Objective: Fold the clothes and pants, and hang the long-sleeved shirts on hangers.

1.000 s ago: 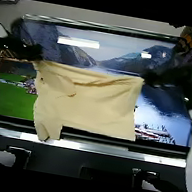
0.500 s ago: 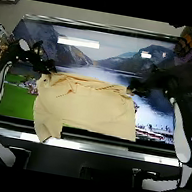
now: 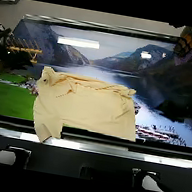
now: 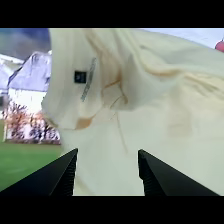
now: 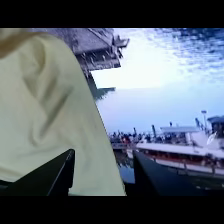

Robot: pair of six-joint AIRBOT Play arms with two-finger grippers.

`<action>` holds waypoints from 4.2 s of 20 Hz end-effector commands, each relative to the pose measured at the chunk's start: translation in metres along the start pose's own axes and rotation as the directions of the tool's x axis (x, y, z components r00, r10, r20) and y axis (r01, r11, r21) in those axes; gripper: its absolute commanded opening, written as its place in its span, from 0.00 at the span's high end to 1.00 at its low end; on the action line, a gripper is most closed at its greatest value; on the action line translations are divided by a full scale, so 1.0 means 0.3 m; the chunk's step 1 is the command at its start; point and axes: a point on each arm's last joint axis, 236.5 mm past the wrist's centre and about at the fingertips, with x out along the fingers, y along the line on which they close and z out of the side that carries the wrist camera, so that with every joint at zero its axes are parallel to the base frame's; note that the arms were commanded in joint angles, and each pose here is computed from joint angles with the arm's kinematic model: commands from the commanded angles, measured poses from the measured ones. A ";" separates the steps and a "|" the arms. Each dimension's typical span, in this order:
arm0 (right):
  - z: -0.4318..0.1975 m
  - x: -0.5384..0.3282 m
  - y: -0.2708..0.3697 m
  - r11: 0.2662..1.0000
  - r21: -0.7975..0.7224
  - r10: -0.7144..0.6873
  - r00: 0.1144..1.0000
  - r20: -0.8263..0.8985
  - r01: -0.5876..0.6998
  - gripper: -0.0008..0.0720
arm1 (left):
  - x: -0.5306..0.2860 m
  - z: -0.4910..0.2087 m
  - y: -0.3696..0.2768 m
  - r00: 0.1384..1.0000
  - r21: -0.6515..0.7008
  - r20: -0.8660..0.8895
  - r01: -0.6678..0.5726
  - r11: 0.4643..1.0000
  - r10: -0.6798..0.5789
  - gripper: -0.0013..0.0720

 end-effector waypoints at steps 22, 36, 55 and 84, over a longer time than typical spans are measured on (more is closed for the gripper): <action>-0.456 0.371 -0.063 0.928 0.330 0.218 0.970 -0.110 -0.171 0.67 | -0.035 -0.303 0.123 0.994 -0.113 -0.100 -0.048 0.992 0.037 0.38; -0.480 0.334 0.007 0.931 0.267 0.292 0.947 -0.133 -0.249 0.95 | 0.244 -0.584 0.220 0.969 -0.320 -0.038 0.218 0.922 -0.243 0.39; -0.251 0.165 0.106 0.948 0.062 0.308 0.948 0.079 -0.313 0.96 | 0.305 -0.440 0.136 0.975 -0.198 -0.014 0.215 0.956 -0.222 0.96; -0.182 -1.427 0.794 0.925 -0.318 0.237 0.338 0.911 0.207 0.96 | -1.398 -0.356 -0.316 0.498 -0.028 0.862 -0.150 0.988 0.100 0.96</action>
